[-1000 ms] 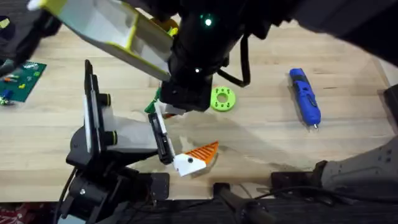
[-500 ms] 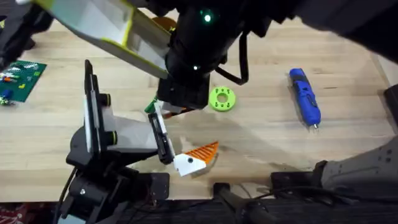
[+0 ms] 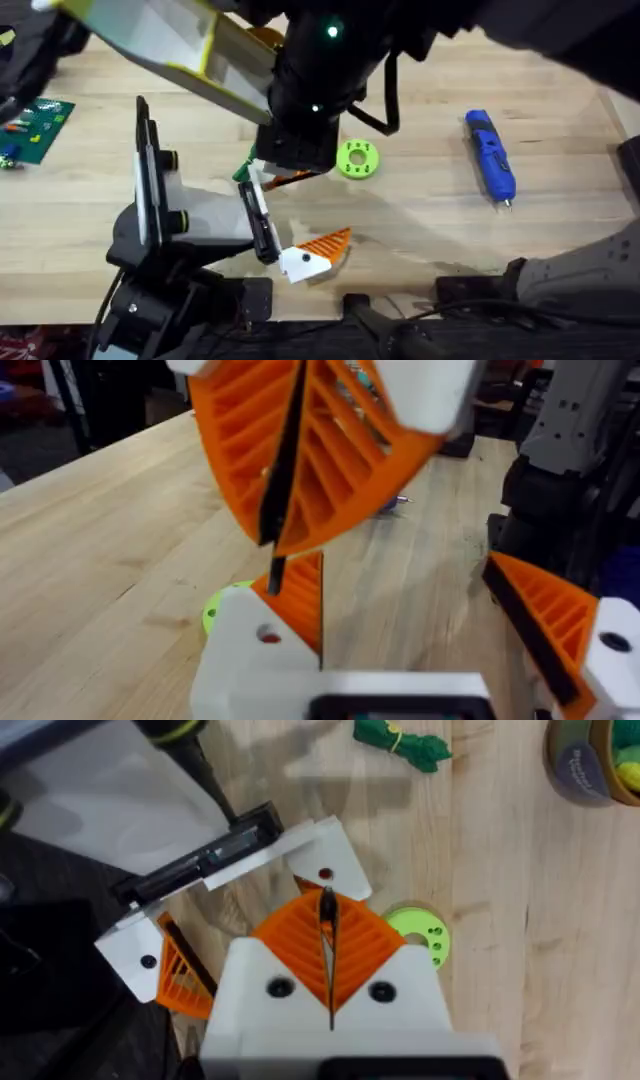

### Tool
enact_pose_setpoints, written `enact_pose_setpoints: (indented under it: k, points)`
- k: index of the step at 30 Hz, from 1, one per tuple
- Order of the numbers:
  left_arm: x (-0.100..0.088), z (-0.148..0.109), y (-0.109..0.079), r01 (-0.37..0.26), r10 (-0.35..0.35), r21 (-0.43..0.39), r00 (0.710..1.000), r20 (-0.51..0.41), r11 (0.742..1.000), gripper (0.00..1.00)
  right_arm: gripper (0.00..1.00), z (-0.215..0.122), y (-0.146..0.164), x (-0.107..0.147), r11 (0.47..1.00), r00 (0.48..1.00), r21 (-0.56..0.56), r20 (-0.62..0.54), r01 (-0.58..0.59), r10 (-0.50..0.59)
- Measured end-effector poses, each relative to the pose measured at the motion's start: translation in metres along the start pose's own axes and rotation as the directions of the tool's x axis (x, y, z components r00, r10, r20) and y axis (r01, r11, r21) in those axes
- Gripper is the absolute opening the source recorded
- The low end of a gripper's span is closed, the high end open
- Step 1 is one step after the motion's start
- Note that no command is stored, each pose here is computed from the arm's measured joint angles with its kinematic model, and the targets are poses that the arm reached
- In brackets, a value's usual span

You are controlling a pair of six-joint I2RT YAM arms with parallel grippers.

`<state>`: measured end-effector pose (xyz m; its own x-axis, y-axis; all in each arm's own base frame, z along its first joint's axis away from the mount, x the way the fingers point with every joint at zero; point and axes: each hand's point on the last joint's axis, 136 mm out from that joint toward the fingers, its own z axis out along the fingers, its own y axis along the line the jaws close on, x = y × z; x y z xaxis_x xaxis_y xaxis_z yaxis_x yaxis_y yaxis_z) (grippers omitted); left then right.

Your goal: Pick up the gripper from the table and insert it into the empty holder that is missing its gripper. Then pick up a screw, insert it into the mounting hole, and use the screwdriver to tighten it. Finally, clean up the table by picking up the vegetable and placing it into the bucket.

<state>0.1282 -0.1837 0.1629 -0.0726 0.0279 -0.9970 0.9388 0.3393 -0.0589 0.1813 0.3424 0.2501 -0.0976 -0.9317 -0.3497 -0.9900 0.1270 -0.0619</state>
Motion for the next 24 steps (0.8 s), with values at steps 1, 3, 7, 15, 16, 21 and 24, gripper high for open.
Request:
enact_pose_setpoints:
  k: [1,3,7,15,16,21,24]
  points:
    - [0.0,0.0,0.0,0.0,0.0,0.0,1.0,0.0,1.0,0.986,0.012,0.0,0.0,0.0,1.0,1.0,0.0,0.0,-0.002,0.002]
    - [0.0,0.0,0.0,0.0,0.0,0.0,1.0,0.0,1.0,0.986,0.012,0.0,0.0,0.0,1.0,1.0,-0.001,-0.001,-0.002,0.002]
    - [0.0,0.0,0.0,-0.001,0.001,0.0,1.0,0.0,1.0,0.986,0.012,0.0,0.001,0.002,1.0,1.0,-0.004,-0.01,-0.004,0.004]
    - [0.0,0.0,0.0,0.0,0.0,0.0,1.0,0.0,1.0,0.986,0.012,0.012,0.001,0.005,0.999,0.999,-0.019,-0.047,-0.028,0.027]
    - [0.0,0.0,0.0,0.0,0.0,0.0,1.0,0.0,1.0,0.986,0.012,0.014,0.001,0.005,0.999,0.998,-0.021,-0.052,-0.03,0.029]
    - [0.0,0.0,0.0,0.009,-0.009,0.0,1.0,-0.001,1.0,0.986,0.012,0.017,-0.002,0.004,0.999,0.998,-0.02,-0.054,-0.038,0.036]
    - [0.0,0.0,0.0,0.008,-0.008,0.0,1.0,0.0,1.0,0.986,0.012,0.017,-0.004,0.002,0.999,0.998,-0.017,-0.042,-0.04,0.039]
